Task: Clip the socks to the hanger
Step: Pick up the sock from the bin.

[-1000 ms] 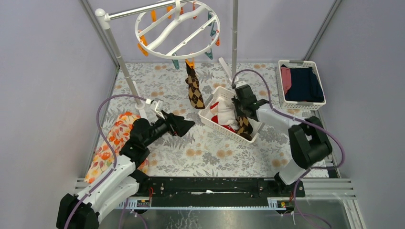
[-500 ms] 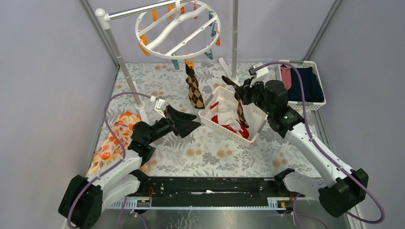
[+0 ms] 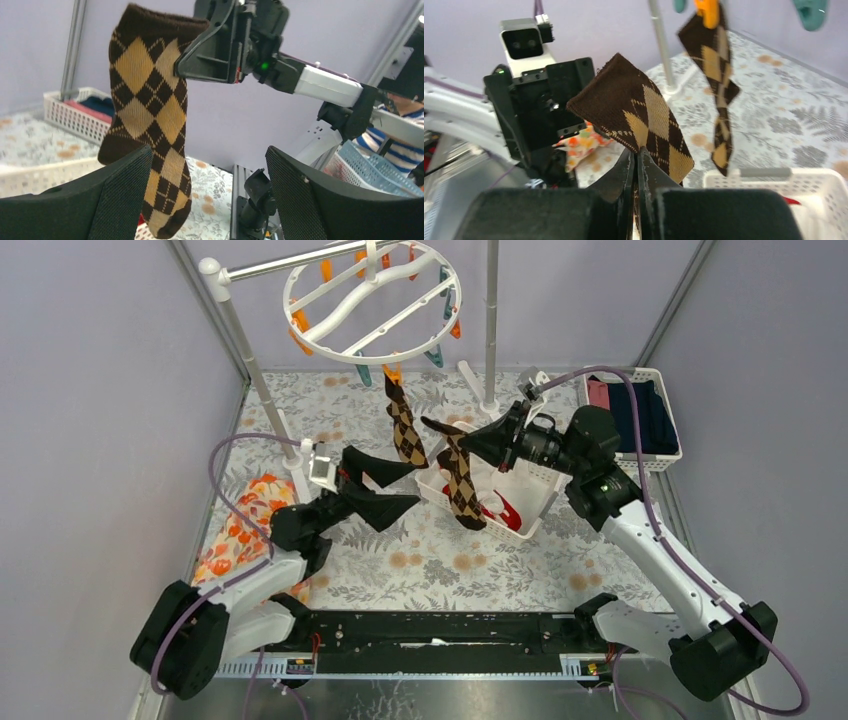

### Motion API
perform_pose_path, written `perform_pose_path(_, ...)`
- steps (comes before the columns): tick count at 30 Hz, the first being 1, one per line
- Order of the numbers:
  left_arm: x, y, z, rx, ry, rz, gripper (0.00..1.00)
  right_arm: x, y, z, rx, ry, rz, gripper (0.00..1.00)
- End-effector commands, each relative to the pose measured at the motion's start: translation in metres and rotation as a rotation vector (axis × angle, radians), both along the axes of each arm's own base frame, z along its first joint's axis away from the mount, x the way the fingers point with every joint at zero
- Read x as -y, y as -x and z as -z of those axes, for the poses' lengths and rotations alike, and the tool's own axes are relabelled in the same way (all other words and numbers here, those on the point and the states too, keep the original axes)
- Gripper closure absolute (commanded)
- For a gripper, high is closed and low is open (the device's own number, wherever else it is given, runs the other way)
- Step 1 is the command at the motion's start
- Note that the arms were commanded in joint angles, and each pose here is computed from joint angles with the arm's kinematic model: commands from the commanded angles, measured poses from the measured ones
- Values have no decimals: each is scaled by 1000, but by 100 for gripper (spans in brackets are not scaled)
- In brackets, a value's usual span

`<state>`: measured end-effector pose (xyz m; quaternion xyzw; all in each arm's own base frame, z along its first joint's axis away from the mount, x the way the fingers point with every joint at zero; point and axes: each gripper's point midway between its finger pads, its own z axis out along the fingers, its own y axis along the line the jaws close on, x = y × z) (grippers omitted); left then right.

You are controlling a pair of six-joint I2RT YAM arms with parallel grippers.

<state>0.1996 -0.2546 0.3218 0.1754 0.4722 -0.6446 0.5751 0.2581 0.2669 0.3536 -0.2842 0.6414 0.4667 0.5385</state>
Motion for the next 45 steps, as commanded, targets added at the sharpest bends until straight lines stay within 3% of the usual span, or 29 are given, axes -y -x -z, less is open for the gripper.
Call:
perform_pose_path(1, -10, 33, -42, 398, -9, -55, 10, -6, 48, -43, 53, -112, -207, 97)
perform_pose_path(5, -13, 29, -41, 481, -97, -124, 4, -8, 61, -32, 28, -114, -284, 97)
perform_pose_path(9, -13, 33, -49, 525, -80, -101, 4, -10, 74, -28, 34, -110, -361, 97)
perform_pose_path(17, -3, 28, -52, 503, -59, -21, 19, -14, 95, -21, 43, -106, -471, 97)
perform_pose_path(23, 0, 29, -54, 531, -38, 10, 23, -24, 100, -10, 21, -88, -513, 96)
perform_pose_path(25, 2, 33, -54, 527, -32, 49, 30, -26, 98, -7, 13, -83, -516, 96)
perform_pose_path(29, 6, 34, -56, 500, -36, 100, 64, -31, 96, -1, 1, -76, -519, 96)
perform_pose_path(32, 5, 37, -61, 492, -24, 115, 80, -34, 93, 3, -7, -65, -513, 95)
perform_pose_path(34, 3, 39, -66, 478, -10, 114, 99, -34, 89, 5, 0, -52, -498, 95)
perform_pose_path(40, 6, 26, -76, 322, -12, 117, 100, -33, 80, 2, 13, 0, -446, 89)
perform_pose_path(45, 17, 12, -89, 246, -148, 131, 100, -33, 76, -4, 25, 12, -427, 81)
